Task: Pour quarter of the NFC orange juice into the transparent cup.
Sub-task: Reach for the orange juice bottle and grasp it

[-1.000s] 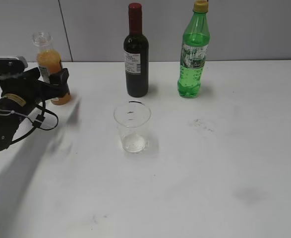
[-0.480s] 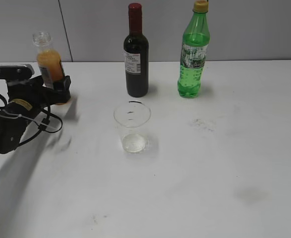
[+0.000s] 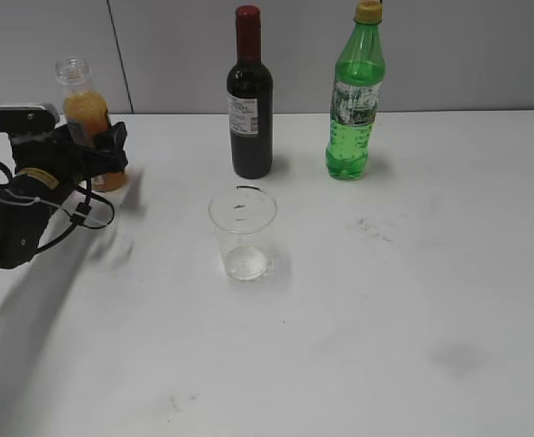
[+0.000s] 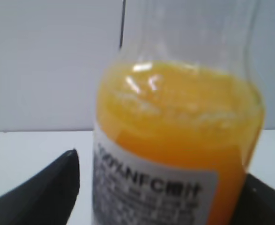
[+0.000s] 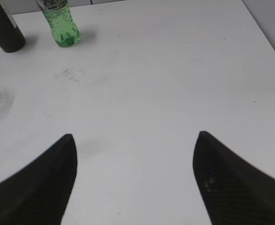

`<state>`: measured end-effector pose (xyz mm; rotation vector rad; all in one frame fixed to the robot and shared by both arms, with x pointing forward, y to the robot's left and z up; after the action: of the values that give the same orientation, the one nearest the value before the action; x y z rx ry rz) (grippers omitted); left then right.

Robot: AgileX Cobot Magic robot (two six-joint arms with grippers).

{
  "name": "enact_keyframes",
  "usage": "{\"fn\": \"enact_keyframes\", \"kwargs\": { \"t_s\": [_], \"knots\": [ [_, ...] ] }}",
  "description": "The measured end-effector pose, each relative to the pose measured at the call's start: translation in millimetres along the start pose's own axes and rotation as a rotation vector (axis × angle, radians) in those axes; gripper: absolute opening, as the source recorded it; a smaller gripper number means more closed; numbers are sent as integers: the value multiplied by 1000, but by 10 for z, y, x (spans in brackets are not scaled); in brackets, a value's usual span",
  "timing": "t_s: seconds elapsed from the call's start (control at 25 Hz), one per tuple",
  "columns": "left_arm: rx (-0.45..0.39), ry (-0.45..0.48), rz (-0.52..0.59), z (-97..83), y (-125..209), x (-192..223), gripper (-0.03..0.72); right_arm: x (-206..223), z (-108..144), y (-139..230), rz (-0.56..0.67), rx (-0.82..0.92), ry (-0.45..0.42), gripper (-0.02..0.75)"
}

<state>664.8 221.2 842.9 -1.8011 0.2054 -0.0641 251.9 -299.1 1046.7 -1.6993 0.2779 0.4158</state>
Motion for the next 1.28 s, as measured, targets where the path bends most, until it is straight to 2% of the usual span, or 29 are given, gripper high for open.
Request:
{"fn": "enact_keyframes", "kwargs": {
  "t_s": [0.16, 0.48, 0.76, 1.0, 1.28],
  "knots": [
    [0, 1, -3, -4, -12, 42, 637, 0, 0, 0, 0, 0, 0, 591],
    [1, -14, 63, 44, 187, 27, 620, 0, 0, 0, 0, 0, 0, 591],
    [2, 4, 0, 28, 132, 27, 551, 0, 0, 0, 0, 0, 0, 591],
    [2, 4, -2, 27, 129, 27, 469, 0, 0, 0, 0, 0, 0, 591],
    [6, 0, 17, 31, 134, -146, 470, 0, 0, 0, 0, 0, 0, 591]
  ]
}}
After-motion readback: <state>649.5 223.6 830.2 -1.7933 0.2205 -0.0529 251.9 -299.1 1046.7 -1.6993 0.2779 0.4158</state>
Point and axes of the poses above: a point on each arm's last joint axis where the gripper is mounted, x pointing out along that axis toward the gripper, z along the wrist's bending axis when the last joint is at zero, y = z × x, the point moved 2 cm from there along x, pointing out along that axis toward the gripper, and after that the axes turned 11 degrees about -x, right-handed, at the moved point
